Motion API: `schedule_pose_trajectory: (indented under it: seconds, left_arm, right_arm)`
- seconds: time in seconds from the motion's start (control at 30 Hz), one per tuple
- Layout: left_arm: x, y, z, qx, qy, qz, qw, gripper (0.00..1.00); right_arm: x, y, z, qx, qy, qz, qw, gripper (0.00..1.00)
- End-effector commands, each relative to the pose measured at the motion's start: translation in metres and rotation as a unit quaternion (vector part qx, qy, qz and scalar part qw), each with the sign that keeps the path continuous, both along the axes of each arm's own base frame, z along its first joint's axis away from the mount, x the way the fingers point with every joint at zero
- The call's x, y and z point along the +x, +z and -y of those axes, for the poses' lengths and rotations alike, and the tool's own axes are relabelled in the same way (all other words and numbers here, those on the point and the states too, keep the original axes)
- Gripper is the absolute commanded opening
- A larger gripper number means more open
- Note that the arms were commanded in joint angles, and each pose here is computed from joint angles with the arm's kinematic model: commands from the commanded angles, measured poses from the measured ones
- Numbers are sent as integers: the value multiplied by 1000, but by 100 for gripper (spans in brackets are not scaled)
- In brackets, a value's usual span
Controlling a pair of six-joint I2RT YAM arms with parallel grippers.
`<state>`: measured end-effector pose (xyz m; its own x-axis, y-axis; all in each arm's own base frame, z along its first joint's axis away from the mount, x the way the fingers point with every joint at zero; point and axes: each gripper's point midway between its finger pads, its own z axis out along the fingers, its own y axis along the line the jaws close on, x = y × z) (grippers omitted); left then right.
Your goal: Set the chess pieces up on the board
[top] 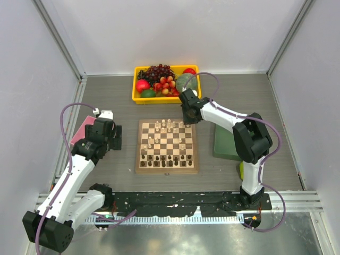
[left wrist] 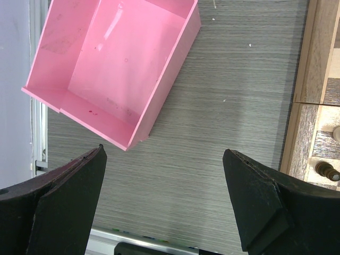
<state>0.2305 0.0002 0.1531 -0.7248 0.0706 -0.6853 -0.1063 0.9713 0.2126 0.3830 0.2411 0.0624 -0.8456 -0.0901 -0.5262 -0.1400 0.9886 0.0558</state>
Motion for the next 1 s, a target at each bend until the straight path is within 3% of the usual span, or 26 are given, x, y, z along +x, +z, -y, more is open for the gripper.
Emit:
schedule_pose_trajectory:
  seconds: [0.0, 0.4, 0.97]
  left_arm:
    - [5, 11, -1, 1, 0, 13, 1000, 99]
    - [5, 10, 0, 0, 0, 13, 1000, 99]
    - [5, 13, 0, -2, 0, 20, 1000, 99]
  right_arm:
    - [13, 12, -9, 15, 5, 21, 1000, 27]
    - [16, 23, -10, 16, 7, 29, 999, 43]
    - [11, 119, -2, 59, 6, 118, 991, 54]
